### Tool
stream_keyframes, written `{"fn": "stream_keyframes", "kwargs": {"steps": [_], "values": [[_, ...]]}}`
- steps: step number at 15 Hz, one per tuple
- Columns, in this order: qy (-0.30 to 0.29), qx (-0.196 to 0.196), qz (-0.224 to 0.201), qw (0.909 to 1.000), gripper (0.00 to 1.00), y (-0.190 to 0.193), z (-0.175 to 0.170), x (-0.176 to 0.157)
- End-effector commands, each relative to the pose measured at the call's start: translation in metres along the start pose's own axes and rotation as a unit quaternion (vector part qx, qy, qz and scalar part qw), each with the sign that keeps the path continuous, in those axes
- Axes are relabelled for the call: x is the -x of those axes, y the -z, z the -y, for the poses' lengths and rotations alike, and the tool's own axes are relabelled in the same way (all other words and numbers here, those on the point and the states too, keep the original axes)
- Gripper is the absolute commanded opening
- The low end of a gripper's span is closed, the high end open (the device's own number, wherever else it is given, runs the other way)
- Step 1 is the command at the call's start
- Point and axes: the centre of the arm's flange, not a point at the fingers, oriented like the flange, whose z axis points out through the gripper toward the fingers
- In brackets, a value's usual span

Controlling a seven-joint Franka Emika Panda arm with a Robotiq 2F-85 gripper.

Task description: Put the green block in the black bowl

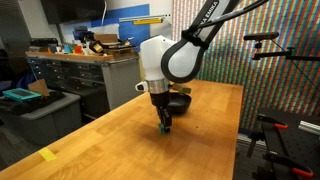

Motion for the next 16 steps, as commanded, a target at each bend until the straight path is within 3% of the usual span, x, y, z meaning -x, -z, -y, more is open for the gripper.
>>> {"fn": "stream_keyframes", "kwargs": {"steps": [1,8,13,16], "values": [[-0.013,0.003,-0.001,0.9999,0.18,0.010,-0.009,-0.004],[-0.079,0.018,-0.030,0.9962,0.18,0.039,-0.031,0.008],[-0.165,0.028,-0.060,0.9840,0.18,0.077,-0.057,0.026],[-0.224,0.037,-0.075,0.9709,0.18,0.097,-0.073,0.038]]}}
